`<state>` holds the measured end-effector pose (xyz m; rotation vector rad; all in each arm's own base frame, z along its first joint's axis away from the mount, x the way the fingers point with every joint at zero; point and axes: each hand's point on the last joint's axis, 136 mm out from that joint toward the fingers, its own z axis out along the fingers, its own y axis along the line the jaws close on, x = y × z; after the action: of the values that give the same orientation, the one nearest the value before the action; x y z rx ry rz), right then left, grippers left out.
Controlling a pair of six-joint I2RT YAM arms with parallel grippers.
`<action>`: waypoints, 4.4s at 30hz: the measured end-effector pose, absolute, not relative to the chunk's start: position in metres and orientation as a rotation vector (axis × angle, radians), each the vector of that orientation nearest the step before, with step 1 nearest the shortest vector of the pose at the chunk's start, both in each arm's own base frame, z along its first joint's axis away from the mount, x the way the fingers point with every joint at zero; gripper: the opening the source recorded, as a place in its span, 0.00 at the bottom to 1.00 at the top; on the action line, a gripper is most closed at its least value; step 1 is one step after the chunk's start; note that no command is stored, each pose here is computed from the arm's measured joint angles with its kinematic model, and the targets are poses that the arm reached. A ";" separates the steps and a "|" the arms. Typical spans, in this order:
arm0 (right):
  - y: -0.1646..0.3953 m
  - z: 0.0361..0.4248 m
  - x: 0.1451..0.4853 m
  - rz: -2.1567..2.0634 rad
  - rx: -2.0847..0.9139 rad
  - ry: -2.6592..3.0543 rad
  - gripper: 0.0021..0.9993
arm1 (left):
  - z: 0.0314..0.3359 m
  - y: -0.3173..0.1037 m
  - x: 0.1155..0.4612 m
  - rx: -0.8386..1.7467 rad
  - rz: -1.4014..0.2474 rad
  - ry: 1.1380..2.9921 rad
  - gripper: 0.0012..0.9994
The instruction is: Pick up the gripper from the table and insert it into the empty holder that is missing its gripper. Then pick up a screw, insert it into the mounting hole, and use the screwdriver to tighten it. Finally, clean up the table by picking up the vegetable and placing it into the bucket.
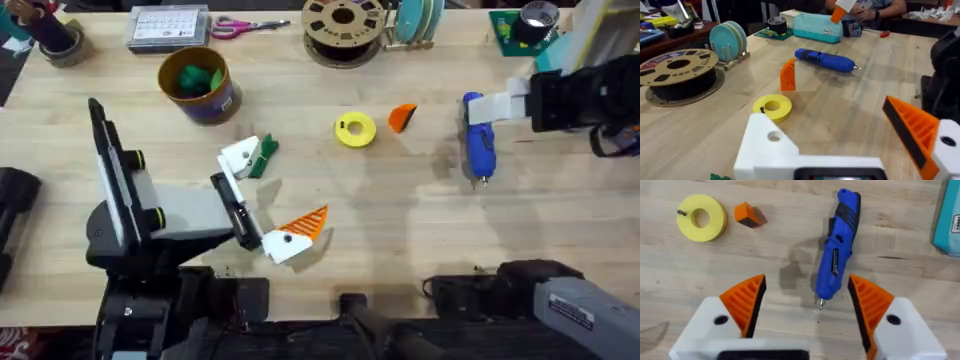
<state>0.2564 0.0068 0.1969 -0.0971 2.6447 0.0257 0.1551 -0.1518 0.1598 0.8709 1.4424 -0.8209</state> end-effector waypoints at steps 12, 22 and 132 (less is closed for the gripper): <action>0.012 0.196 0.255 0.051 -0.108 2.652 1.00 | 0.160 -0.152 0.155 0.871 -0.821 1.443 0.99; 0.056 0.209 0.246 0.102 -0.380 2.732 1.00 | 0.160 -0.152 0.155 0.871 -0.821 1.442 0.99; 0.110 0.084 0.349 0.096 -0.622 2.991 0.84 | 0.160 -0.152 0.155 0.871 -0.821 1.443 0.99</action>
<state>0.3495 0.1096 0.0842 -0.6218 2.9911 0.0955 0.1550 -0.1518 0.1598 0.8710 1.4426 -0.8214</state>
